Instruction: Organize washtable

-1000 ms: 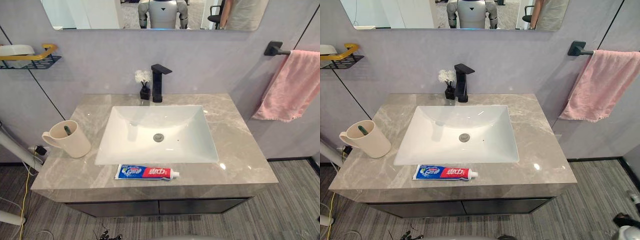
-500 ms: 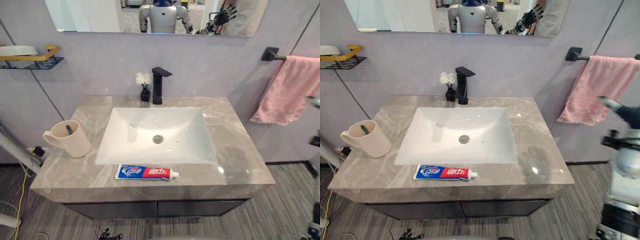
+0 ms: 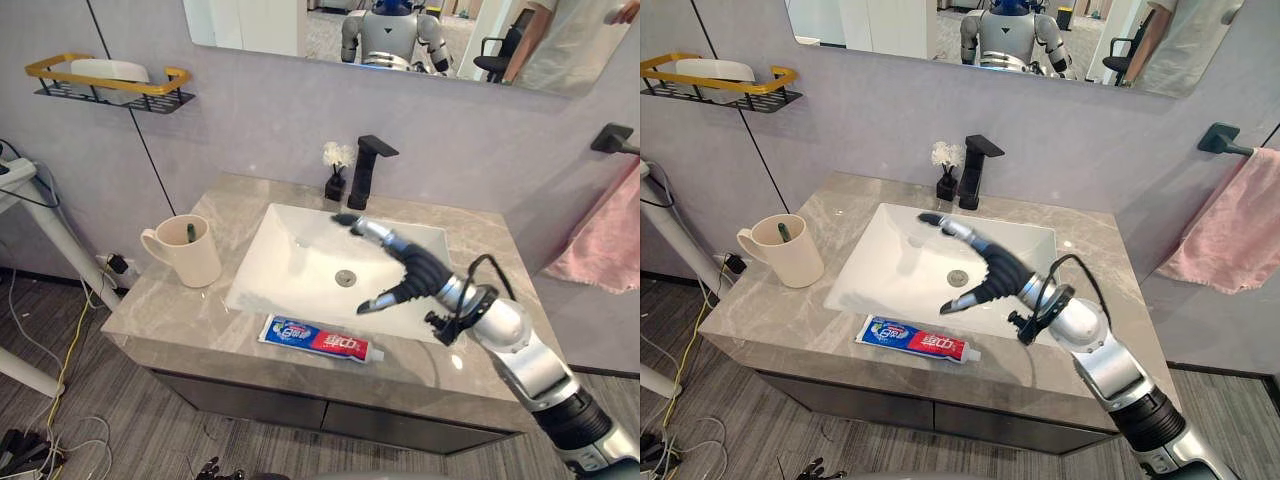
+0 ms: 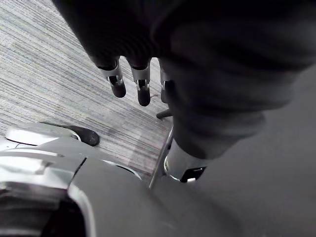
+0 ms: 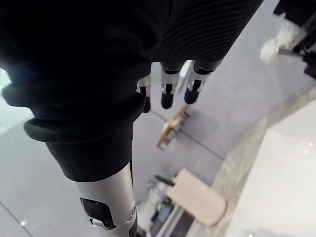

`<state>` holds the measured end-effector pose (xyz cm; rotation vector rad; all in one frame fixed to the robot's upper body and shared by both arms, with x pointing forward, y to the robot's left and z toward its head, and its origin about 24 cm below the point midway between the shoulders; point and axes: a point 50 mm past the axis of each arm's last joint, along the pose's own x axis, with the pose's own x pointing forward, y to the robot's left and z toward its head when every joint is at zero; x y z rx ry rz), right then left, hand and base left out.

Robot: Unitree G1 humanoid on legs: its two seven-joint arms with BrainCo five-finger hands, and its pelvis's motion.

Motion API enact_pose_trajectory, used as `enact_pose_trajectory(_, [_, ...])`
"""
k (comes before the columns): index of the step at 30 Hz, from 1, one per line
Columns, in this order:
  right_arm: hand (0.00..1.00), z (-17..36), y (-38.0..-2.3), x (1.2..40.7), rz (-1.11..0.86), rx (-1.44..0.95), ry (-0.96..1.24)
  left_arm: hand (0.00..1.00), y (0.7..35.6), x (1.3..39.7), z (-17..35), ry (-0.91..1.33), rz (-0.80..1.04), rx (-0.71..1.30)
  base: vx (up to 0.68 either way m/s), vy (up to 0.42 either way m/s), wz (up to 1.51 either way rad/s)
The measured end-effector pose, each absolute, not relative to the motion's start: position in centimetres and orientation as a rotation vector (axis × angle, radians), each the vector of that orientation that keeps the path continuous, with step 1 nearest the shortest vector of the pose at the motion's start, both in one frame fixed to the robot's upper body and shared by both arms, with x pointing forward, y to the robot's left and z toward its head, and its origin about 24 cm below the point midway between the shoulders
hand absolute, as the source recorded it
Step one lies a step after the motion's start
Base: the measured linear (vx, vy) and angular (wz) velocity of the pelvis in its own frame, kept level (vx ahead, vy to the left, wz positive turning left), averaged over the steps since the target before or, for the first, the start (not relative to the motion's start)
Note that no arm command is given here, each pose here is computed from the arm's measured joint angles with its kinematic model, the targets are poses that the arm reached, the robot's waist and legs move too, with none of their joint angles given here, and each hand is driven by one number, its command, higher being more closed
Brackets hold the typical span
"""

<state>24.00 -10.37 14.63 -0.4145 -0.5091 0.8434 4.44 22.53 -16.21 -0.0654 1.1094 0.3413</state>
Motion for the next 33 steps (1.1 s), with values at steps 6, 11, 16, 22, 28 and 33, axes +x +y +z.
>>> enact_pose_trajectory(6, [0.0,13.0,-8.6,22.9,0.957,-0.477,-0.473,0.0,22.5,5.0,-16.2,1.116,0.305,-0.037,-0.03,-0.014,0.0])
enact_pose_trajectory(11, [0.0,11.4,-7.5,22.2,1.013,-0.625,-0.451,0.0,22.5,5.3,-16.3,1.123,0.271,-0.011,-0.01,-0.003,0.0])
enact_pose_trajectory(16, [0.0,9.1,-7.3,22.2,0.966,-0.814,-0.423,0.0,22.5,5.4,-16.3,1.128,0.257,-0.003,-0.01,-0.005,0.0])
enact_pose_trajectory(22, [0.0,6.5,-6.6,20.7,0.943,-0.87,-0.366,0.0,22.3,5.2,-16.4,1.149,0.241,0.007,-0.01,-0.003,0.0])
enact_pose_trajectory(28, [0.0,5.6,-6.2,20.9,0.866,-0.882,-0.341,0.0,22.3,5.2,-16.4,1.153,0.251,-0.005,0.0,0.0,0.0])
enact_pose_trajectory(33, [0.0,6.0,-6.5,21.6,0.752,-0.858,-0.336,0.0,22.3,5.1,-16.4,1.153,0.253,-0.007,0.0,0.0,0.0])
